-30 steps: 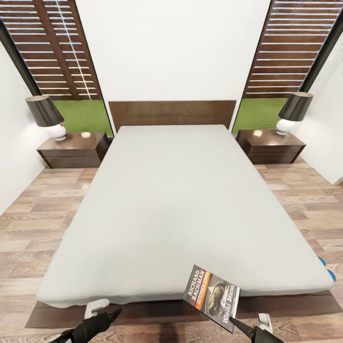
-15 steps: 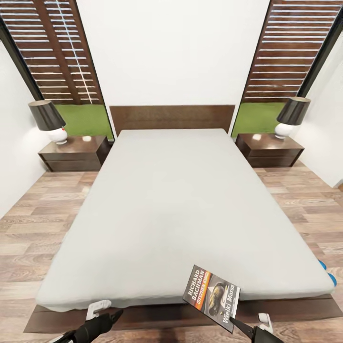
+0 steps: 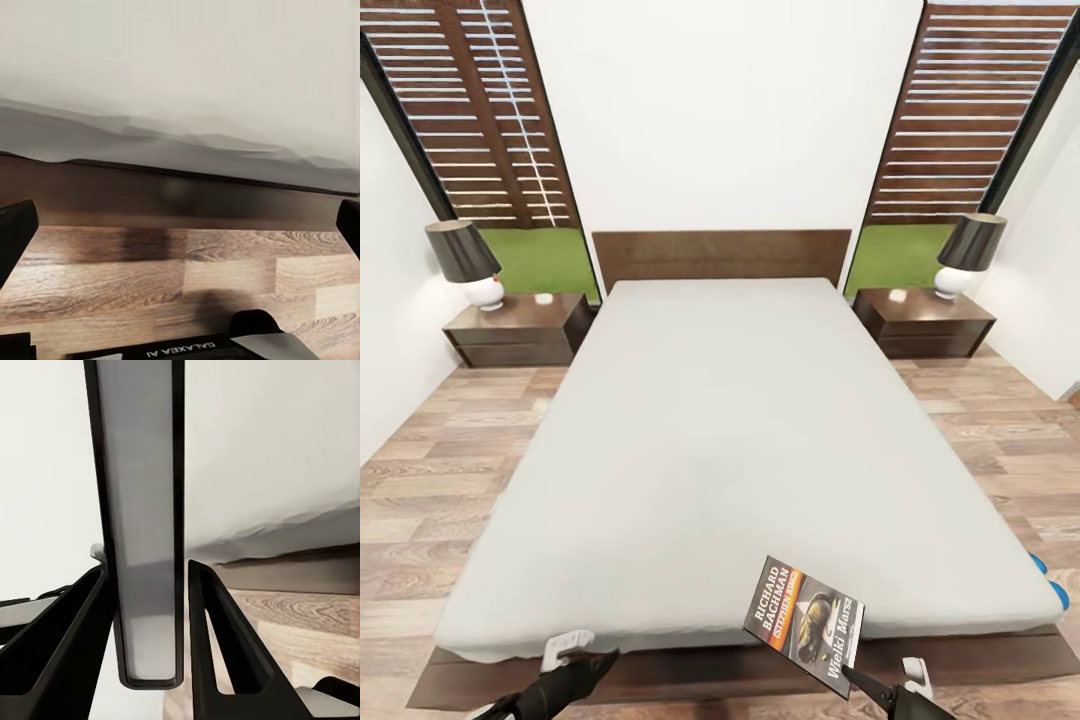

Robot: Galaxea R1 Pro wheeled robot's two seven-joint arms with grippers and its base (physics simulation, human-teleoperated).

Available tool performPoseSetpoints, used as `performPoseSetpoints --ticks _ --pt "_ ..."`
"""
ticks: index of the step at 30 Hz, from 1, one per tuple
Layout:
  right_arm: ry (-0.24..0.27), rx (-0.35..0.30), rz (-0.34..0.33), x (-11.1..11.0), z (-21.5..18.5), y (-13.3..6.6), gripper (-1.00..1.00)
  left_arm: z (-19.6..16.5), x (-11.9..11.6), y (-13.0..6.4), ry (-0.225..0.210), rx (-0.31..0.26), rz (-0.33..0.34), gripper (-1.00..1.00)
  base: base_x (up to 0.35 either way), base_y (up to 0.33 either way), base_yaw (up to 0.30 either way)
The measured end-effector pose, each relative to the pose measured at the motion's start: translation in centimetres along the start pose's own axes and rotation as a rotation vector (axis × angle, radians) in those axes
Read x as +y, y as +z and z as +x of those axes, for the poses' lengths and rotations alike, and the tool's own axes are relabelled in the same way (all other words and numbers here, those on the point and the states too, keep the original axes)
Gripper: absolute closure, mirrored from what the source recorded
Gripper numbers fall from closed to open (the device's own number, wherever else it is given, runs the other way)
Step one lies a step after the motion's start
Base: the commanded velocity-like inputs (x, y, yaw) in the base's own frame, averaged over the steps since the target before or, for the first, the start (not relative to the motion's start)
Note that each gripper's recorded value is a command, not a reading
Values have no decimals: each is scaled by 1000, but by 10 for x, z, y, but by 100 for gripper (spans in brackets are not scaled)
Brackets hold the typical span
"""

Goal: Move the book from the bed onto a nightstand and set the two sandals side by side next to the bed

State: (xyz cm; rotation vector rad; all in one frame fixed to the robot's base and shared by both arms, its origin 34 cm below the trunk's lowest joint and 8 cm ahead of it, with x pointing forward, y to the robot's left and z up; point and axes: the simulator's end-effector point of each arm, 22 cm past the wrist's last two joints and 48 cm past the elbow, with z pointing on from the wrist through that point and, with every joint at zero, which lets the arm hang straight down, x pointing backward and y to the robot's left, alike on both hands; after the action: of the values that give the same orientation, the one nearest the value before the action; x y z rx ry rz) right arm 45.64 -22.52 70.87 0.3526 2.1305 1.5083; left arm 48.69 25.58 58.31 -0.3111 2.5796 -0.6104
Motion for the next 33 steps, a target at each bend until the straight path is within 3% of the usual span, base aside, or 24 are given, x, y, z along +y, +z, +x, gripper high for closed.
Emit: performPoseSetpoints --ticks 33 --pt "-43 -19 -26 16 -14 2 100 -20 -13 -6 17 -43 20 -100 0 0 0"
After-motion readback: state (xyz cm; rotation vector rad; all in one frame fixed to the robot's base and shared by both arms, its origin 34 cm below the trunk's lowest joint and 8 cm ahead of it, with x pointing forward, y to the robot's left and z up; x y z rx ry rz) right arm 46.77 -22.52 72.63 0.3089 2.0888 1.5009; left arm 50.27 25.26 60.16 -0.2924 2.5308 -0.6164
